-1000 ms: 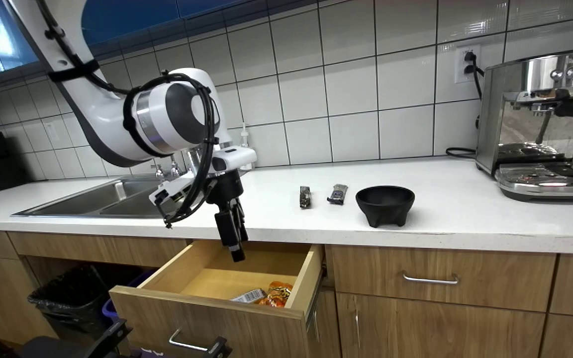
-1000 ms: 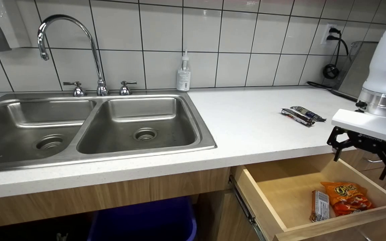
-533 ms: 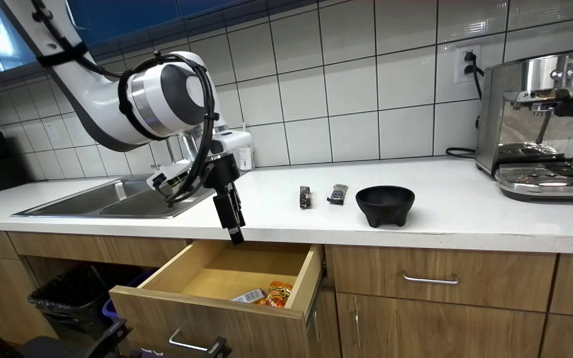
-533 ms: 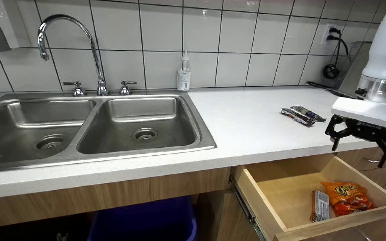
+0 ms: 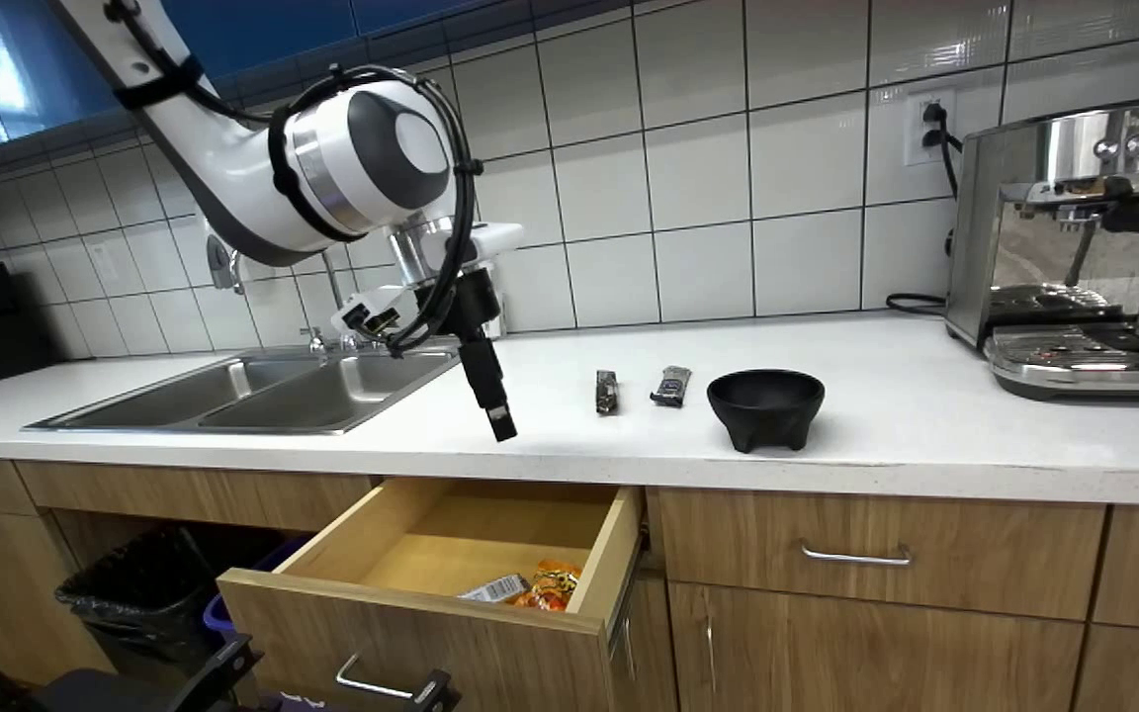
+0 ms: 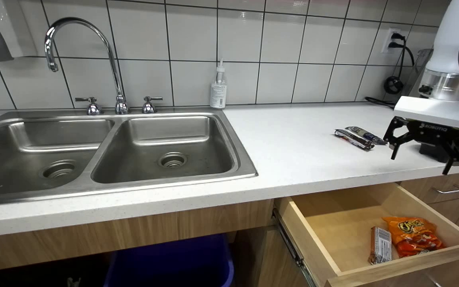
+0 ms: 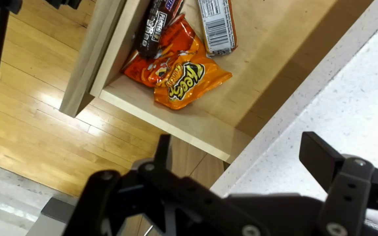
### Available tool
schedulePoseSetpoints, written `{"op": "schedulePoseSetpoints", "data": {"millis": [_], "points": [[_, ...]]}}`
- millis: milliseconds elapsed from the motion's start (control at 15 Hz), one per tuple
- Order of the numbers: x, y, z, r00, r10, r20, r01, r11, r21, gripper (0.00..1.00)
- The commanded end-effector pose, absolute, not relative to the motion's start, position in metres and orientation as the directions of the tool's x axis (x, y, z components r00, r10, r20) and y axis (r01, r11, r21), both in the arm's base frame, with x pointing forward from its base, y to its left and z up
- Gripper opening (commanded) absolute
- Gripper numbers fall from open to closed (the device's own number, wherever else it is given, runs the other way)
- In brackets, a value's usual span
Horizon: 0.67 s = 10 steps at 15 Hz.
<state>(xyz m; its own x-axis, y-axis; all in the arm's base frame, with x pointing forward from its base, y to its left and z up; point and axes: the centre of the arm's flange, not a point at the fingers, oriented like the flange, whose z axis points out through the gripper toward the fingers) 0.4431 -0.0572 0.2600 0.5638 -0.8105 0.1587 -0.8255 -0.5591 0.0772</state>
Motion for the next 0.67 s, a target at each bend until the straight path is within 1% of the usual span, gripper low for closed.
{"op": "schedulePoseSetpoints", "data": {"millis": [0, 600], "points": [[0.470, -0.071, 0.270, 0.600, -0.785, 0.156, -0.800, -0.592, 0.099, 1.00], [0.529, -0.098, 0.271, 0.652, -0.740, 0.165, -0.758, -0.641, 0.120, 1.00]]}}
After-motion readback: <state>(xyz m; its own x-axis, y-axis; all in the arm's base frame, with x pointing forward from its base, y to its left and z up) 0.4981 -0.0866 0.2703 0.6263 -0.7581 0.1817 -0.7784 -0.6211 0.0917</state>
